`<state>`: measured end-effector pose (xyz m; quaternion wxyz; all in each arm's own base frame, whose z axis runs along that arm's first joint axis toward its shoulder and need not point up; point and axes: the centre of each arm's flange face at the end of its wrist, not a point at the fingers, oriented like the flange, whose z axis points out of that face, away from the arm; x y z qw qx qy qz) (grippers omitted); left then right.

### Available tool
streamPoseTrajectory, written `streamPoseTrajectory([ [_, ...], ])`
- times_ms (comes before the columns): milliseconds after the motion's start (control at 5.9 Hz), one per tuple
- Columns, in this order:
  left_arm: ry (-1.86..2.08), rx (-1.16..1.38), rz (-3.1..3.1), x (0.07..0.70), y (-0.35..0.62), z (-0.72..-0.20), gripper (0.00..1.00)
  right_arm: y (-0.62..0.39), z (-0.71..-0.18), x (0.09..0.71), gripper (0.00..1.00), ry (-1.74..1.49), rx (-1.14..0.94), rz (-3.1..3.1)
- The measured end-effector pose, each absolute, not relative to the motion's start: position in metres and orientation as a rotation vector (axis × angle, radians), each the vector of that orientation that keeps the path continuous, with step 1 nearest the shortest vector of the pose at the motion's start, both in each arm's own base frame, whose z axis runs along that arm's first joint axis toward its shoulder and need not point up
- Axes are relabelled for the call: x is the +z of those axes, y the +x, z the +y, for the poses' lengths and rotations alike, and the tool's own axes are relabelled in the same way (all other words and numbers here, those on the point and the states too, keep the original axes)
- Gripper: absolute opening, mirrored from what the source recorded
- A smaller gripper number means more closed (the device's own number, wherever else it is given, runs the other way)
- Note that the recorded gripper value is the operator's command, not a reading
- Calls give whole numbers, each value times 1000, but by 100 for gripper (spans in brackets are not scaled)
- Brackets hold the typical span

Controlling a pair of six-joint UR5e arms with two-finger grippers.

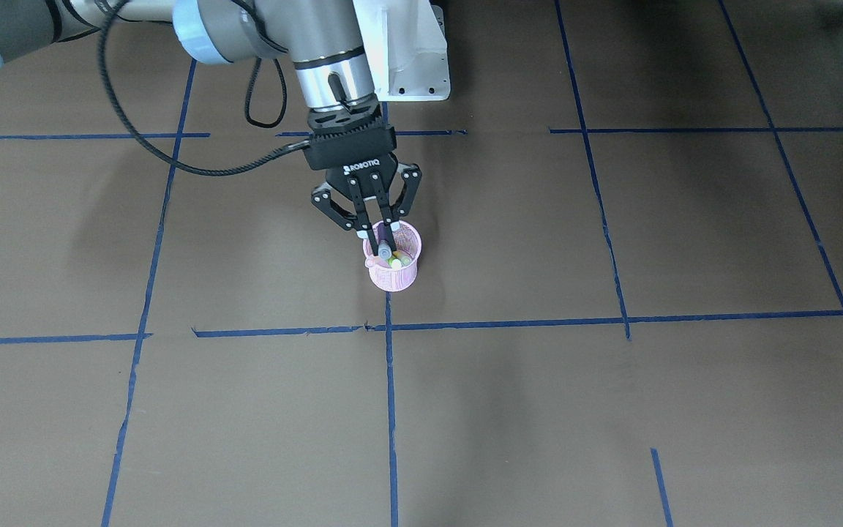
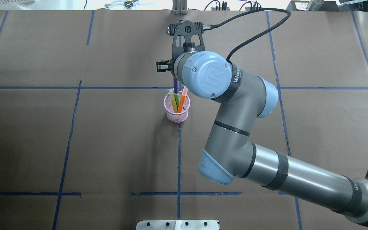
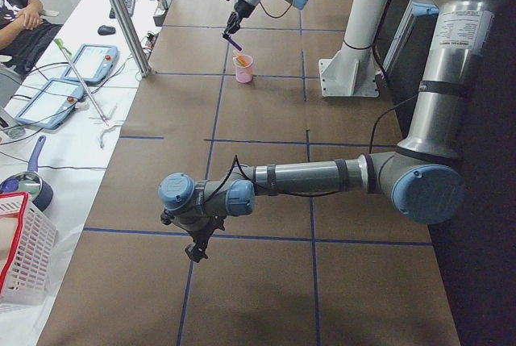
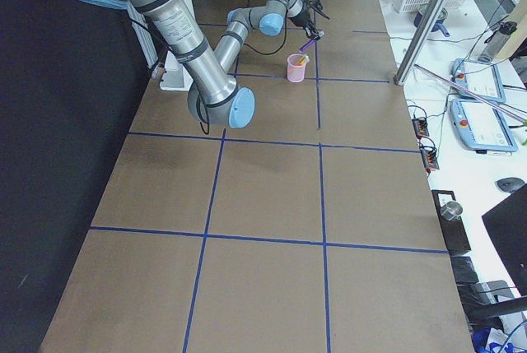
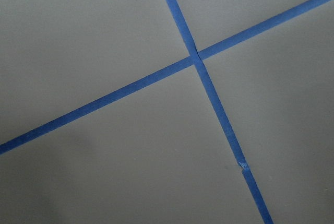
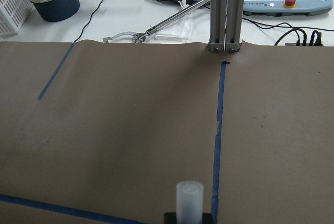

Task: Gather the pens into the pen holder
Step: 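Lower the purple marker into the cup and open the right gripper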

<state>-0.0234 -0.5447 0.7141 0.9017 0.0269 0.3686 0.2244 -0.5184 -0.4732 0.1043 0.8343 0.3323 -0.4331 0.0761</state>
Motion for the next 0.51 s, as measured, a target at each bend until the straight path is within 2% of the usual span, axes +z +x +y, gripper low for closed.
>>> streamPoseTrajectory([
  [508, 52, 460, 761, 719, -25, -525, 100, -534, -472, 119, 0, 714, 171, -908],
])
